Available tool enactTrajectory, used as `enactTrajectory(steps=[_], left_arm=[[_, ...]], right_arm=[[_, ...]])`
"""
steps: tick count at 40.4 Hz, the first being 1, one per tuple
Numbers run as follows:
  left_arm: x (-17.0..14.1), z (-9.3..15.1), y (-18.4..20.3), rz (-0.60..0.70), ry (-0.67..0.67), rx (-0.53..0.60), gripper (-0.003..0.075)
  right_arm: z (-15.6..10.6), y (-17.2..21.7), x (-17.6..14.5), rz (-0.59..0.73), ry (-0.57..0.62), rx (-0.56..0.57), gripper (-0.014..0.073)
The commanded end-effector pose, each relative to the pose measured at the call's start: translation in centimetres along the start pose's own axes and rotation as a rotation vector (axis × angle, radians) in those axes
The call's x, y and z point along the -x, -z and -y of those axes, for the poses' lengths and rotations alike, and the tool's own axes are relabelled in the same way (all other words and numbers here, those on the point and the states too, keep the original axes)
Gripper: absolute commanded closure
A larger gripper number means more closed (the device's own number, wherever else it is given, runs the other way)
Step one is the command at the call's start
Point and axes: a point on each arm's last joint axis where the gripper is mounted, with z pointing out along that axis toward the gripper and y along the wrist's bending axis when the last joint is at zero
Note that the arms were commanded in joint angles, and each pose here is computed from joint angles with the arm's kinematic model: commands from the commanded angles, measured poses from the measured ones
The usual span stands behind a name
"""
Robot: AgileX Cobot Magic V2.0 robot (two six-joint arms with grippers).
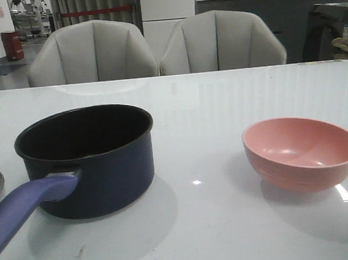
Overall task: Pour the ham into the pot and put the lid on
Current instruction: 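Lower the left gripper to the glass lid knob and grasp it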
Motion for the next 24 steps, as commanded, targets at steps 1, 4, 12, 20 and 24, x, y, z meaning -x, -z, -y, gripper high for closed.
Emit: enactTrajectory(steps=[1, 4, 12, 20, 24], left_arm=[[-0.4, 0.2, 1.9, 0.025, -0.001, -0.009, 0.04], [-0.4, 0.3, 2.0, 0.029, -0.001, -0.009, 0.04], [-0.4, 0.4, 3.6, 0.081, -0.004, -0.008, 0.04], [-0.4, 0.7, 6.5, 0.155, -0.006, -0.025, 0.04], [-0.4, 0.9, 8.6, 0.201, -0.01, -0.032, 0.04]], right_arm=[[0.2, 0.1, 1.6, 0.098, 0.006, -0.021, 0.041], [0.2, 0.1, 1.6, 0.098, 0.006, -0.021, 0.041], [0.2, 0.1, 1.6, 0.098, 0.006, -0.021, 0.041], [0.2, 0.1, 1.6, 0.098, 0.006, -0.021, 0.041], [0.2, 0.1, 1.6, 0.098, 0.006, -0.021, 0.041]])
